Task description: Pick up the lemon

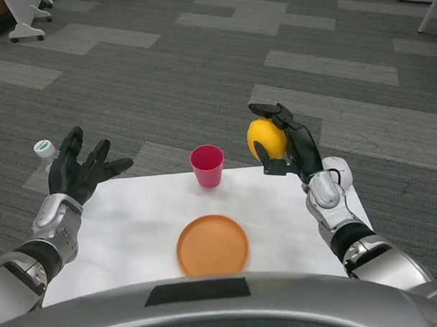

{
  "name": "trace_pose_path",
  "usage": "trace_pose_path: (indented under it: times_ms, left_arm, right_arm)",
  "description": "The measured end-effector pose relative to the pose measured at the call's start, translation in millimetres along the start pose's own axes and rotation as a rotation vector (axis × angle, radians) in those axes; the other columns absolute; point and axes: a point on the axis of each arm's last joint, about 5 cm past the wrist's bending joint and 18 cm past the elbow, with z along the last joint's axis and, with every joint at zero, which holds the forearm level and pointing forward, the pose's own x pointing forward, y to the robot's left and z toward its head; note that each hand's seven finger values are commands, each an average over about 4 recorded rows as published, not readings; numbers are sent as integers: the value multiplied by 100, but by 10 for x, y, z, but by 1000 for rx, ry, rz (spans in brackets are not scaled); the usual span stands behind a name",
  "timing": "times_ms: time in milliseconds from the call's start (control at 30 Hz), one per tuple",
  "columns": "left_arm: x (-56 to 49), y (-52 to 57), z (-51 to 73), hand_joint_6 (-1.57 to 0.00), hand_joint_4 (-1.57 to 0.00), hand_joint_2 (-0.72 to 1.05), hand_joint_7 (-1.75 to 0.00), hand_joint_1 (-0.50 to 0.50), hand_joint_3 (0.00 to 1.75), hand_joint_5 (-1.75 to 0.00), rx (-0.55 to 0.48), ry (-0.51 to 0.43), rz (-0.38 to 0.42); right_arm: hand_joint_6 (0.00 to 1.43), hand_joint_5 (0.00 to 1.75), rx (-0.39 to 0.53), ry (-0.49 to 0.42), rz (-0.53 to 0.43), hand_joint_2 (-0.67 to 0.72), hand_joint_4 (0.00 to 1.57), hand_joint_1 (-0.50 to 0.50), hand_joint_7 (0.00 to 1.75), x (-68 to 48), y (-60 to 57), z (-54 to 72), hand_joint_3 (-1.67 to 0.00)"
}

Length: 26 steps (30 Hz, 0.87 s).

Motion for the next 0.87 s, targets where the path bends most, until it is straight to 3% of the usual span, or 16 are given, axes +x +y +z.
trace_pose_path:
  times_ms: [367, 533, 667, 867]
  left_arm:
    - [0, 1, 1, 0, -4, 103, 0, 50, 9, 0, 0, -1, 0]
    - [0, 1, 1, 0, -4, 98, 0, 50, 2, 0, 0, -1, 0]
    - [0, 1, 1, 0, -4, 105, 0, 50, 9, 0, 0, -1, 1]
    - [0, 1, 2, 0, -4, 105, 0, 50, 3, 0, 0, -1, 1]
  right_arm:
    - [49, 155, 0, 0, -1, -60, 43, -42, 56, 0, 0, 0, -135]
    - [51, 155, 0, 0, -2, -56, 43, -42, 56, 0, 0, 0, -135]
    - [51, 155, 0, 0, -2, -59, 45, -42, 56, 0, 0, 0, -135]
    - [51, 155, 0, 0, -9, -60, 46, -42, 56, 0, 0, 0, -135]
